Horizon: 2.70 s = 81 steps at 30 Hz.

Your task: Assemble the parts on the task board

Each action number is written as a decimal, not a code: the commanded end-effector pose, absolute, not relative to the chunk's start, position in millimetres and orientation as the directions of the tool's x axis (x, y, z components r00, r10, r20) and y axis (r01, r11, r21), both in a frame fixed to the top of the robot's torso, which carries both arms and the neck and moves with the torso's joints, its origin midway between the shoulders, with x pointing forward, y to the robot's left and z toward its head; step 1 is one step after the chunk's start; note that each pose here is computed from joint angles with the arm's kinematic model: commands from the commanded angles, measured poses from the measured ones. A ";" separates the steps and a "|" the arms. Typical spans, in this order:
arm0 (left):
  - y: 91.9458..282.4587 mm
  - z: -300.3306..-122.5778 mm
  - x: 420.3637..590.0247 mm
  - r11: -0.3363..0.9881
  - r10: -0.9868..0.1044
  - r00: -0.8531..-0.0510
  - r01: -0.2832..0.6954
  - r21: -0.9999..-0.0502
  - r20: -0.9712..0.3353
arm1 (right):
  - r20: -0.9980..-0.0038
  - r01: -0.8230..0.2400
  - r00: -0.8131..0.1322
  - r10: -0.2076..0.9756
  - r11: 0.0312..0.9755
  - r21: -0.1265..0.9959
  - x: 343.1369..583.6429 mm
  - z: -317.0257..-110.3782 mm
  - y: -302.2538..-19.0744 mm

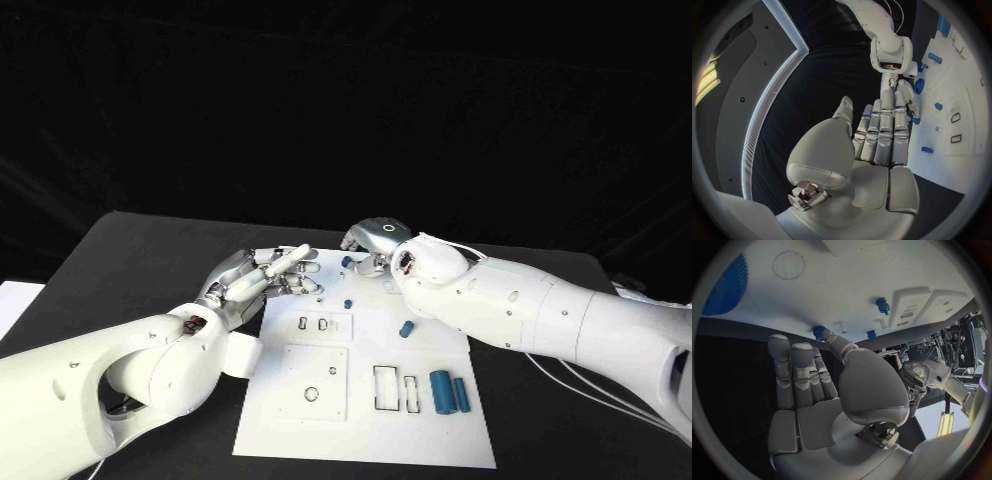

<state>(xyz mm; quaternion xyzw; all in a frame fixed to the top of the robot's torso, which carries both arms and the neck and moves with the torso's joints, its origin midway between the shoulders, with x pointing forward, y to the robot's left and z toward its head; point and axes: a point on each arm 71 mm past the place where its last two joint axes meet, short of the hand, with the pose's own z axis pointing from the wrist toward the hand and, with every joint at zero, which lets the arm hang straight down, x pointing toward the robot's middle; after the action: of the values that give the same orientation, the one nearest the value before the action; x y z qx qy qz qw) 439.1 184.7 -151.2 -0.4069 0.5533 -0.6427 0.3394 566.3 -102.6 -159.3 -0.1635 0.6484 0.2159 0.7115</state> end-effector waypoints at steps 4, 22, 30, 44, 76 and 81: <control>186.0 -149.9 440.2 -0.161 -0.883 -0.445 -0.006 -0.987 0.147 | -0.987 -0.522 0.091 0.131 0.851 0.065 562.2 -155.7 -109.3; 192.2 -151.7 445.3 -0.154 -0.892 -0.431 -0.002 -0.988 0.140 | -0.957 -0.286 -0.142 0.254 0.915 0.286 541.7 -138.2 -208.0; 191.0 -152.1 445.7 -0.155 -0.890 -0.434 -0.004 -0.988 0.142 | -0.952 -0.239 -0.189 0.242 0.929 0.283 545.8 -147.6 -218.4; 190.4 -152.5 446.2 -0.156 -0.888 -0.436 -0.006 -0.988 0.143 | -0.943 -0.229 -0.239 0.231 0.931 0.286 550.5 -167.8 -210.7; 190.6 -153.4 447.6 -0.154 -0.888 -0.436 -0.009 -0.988 0.143 | -0.939 -0.218 -0.249 0.238 0.931 0.294 558.7 -178.2 -204.1; 190.5 -153.5 447.8 -0.154 -0.888 -0.436 -0.009 -0.988 0.143 | -0.938 -0.215 -0.253 0.235 0.932 0.292 559.2 -179.1 -203.9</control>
<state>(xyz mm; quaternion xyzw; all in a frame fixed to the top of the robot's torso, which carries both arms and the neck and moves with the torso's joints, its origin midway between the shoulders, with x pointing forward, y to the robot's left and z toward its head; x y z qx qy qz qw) 448.4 193.1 -154.9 -0.4125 0.5524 -0.6344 0.3495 559.7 -205.2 -176.9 0.0132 0.7638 0.1849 0.6183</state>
